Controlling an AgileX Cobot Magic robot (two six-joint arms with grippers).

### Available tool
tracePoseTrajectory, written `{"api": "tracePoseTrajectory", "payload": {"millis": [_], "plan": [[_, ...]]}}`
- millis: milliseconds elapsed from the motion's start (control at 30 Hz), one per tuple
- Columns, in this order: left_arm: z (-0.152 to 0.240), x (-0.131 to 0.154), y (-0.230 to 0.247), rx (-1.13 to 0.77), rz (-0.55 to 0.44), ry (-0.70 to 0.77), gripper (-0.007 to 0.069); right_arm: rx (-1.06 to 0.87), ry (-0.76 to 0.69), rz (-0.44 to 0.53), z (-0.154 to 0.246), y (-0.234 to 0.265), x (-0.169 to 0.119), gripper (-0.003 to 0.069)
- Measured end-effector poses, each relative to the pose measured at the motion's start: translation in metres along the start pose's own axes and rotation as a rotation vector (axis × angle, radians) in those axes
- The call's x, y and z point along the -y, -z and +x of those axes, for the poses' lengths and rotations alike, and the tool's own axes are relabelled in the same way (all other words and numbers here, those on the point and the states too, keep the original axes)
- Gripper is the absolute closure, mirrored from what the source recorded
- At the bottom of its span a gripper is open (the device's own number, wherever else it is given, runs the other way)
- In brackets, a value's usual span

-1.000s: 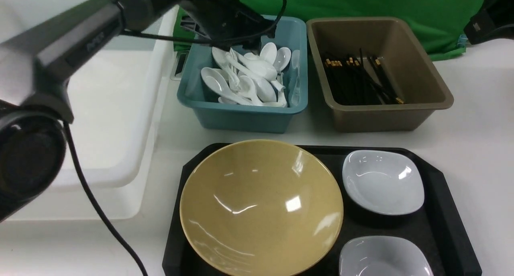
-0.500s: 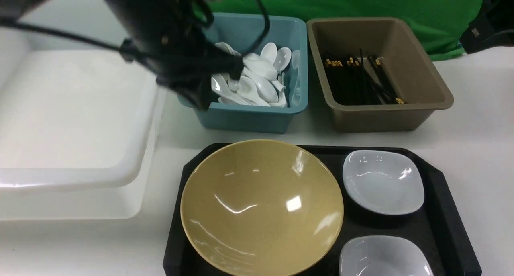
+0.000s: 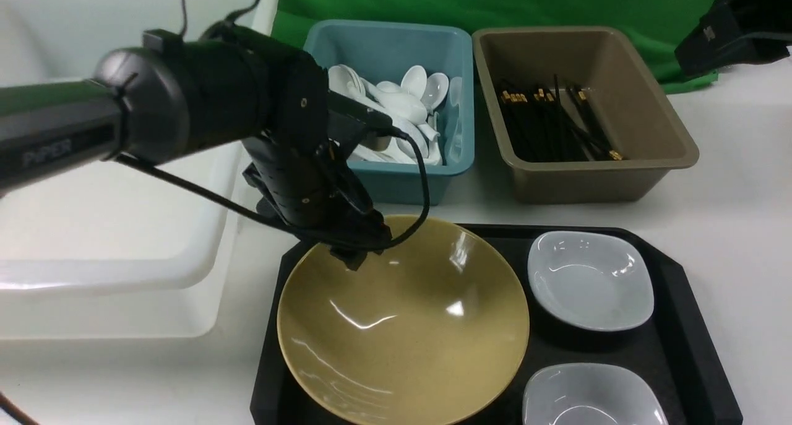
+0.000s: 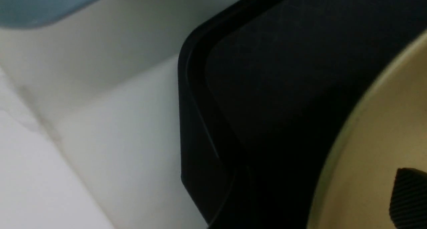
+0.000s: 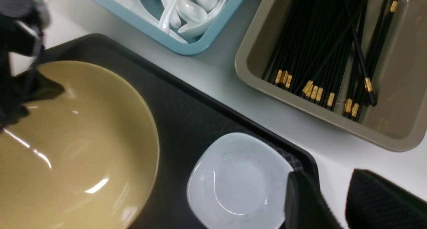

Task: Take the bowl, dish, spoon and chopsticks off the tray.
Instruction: Use the left arm to grab the yellow noodle bowl on the left

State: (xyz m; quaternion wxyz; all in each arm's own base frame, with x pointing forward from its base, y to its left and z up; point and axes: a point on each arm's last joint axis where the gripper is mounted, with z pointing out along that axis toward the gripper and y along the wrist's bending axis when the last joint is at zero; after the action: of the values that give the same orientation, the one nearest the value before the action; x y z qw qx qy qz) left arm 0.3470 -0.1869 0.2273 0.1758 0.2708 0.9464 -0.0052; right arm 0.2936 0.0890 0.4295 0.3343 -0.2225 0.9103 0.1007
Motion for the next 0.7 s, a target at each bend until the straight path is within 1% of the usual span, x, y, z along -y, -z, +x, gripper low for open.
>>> {"api": "tracePoseTrajectory", "payload": {"millis": [33,100,167,200,233,267,300,333,367,400,467,600,700], "plan": [[0.000,0.001,-0.009,-0.013,0.001,-0.002,0.0027,0.000,-0.001,-0.002,0.000,0.000,0.000,0.0470],[0.001,0.001,-0.018,-0.030,0.004,-0.002,0.0013,0.001,-0.001,-0.001,0.000,0.000,0.000,0.0470],[0.002,0.003,-0.025,-0.049,0.011,0.003,0.0025,0.004,-0.001,-0.001,0.000,0.000,0.000,0.0470],[0.003,0.003,-0.028,-0.060,0.018,0.008,0.0042,0.004,-0.001,-0.001,0.000,0.000,0.000,0.0470],[0.005,0.005,-0.029,-0.081,0.033,0.021,0.0118,0.004,-0.001,-0.001,0.000,0.000,0.000,0.0470],[0.005,0.005,-0.029,-0.081,0.035,0.023,0.0118,0.004,-0.001,-0.001,0.000,0.000,0.000,0.0470],[0.007,0.007,-0.029,-0.108,0.054,0.039,0.0246,0.004,-0.001,-0.001,0.000,0.000,0.000,0.0470],[0.008,0.007,-0.029,-0.111,0.054,0.039,0.0263,0.004,-0.001,-0.001,0.000,0.000,0.000,0.0470],[0.009,0.008,-0.027,-0.132,0.073,0.057,0.0345,0.004,-0.001,-0.001,0.000,0.000,0.000,0.0470],[0.009,0.009,-0.022,-0.134,0.092,0.074,0.0387,0.003,-0.001,-0.001,0.000,0.000,0.000,0.0471],[0.009,0.009,-0.019,-0.139,0.093,0.086,0.0405,0.001,-0.002,-0.002,0.000,-0.001,0.000,0.0474],[0.011,0.008,-0.012,-0.151,0.077,0.123,0.0406,-0.002,-0.004,-0.005,0.001,-0.002,0.000,0.0474],[0.010,0.007,0.000,-0.134,0.063,0.128,0.0447,-0.002,-0.004,-0.005,0.001,-0.002,0.000,0.0474]]}}
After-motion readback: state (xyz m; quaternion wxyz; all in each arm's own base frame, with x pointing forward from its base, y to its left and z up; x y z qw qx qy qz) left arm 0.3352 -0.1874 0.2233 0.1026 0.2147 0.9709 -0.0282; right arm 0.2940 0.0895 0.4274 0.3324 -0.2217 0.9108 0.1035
